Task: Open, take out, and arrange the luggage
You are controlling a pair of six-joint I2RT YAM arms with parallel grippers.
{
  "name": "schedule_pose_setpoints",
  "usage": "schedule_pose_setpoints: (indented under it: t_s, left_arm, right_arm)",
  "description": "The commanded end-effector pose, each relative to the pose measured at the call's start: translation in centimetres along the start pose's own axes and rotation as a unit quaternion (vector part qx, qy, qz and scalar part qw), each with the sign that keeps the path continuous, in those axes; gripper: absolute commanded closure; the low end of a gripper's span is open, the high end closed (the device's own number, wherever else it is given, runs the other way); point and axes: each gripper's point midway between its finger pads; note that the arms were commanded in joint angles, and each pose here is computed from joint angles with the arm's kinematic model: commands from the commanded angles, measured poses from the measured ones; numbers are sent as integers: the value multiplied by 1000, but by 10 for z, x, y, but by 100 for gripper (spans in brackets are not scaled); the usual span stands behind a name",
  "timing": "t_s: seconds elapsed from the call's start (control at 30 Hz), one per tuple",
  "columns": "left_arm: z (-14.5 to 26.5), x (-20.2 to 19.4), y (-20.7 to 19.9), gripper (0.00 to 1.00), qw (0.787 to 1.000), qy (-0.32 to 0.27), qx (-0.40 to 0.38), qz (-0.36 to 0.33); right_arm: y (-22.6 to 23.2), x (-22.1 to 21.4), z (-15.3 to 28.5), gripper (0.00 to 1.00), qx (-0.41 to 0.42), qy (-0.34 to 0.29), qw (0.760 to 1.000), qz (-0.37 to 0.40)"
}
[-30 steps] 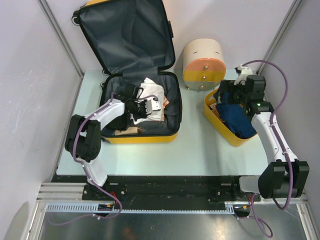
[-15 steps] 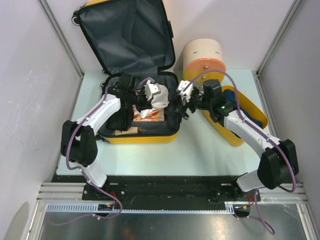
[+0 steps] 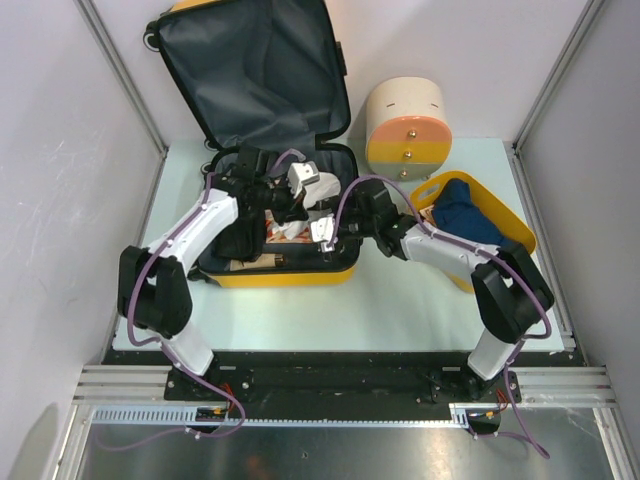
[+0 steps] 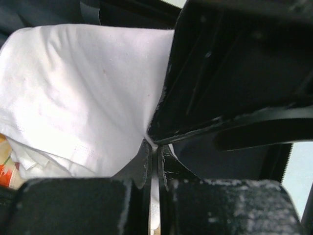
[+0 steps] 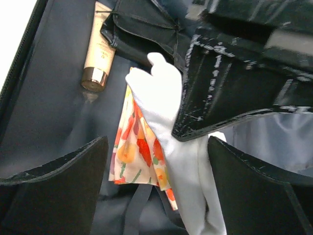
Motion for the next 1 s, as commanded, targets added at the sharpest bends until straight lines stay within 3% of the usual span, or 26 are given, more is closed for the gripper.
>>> schedule_pose_setpoints:
  t_s: [0.0, 0.3, 0.43, 0.53, 0.57, 0.6, 0.67, 0.73, 0.77, 0.83, 0.97]
  left_arm:
    - [24, 44, -17, 100, 998, -60, -13, -16]
    - [26, 36, -26, 100, 998, -54, -17, -14]
    - [26, 36, -25, 100, 998, -55, -16, -14]
    - [29, 40, -24, 98, 998, -54, -8, -9]
    - [29, 39, -24, 94, 999, -53, -6, -6]
    - [34, 41, -23, 90, 998, -55, 0, -7]
    - [40, 47, -21, 68, 998, -59, 12, -3]
    - [53, 55, -15, 41, 997, -72, 27, 15]
    - [61, 64, -11, 36, 996, -83, 32, 19]
    - [82, 73, 2, 28, 992, -105, 52, 35]
    - [109, 78, 19, 24, 988, -125, 79, 48]
  right_arm:
    - [-23, 11, -11, 14, -21, -21, 994, 102]
    - [-38, 5, -35, 20, -66, 14, 985, 160]
    - [-40, 0, -42, 30, -63, 22, 985, 158]
    - [-48, -2, -40, 66, -77, 35, 984, 159]
    - [-53, 0, -37, 83, -85, 38, 983, 159]
    - [-58, -5, -32, 89, -94, 49, 983, 149]
    - [-67, -4, -19, 100, -108, 57, 983, 134]
    - [-71, -13, -5, 100, -111, 78, 985, 106]
    - [-73, -15, 1, 100, -113, 84, 985, 97]
    - [-81, -17, 22, 100, -129, 96, 985, 60]
    - [-105, -2, 62, 100, -179, 90, 980, 0]
Point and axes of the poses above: each gripper's point midway between its finger pads, its own z axis back along the fingers, its own y axis along the line the jaws close on, x = y × z, and after that the axes turned 4 degrees about -z, right-handed
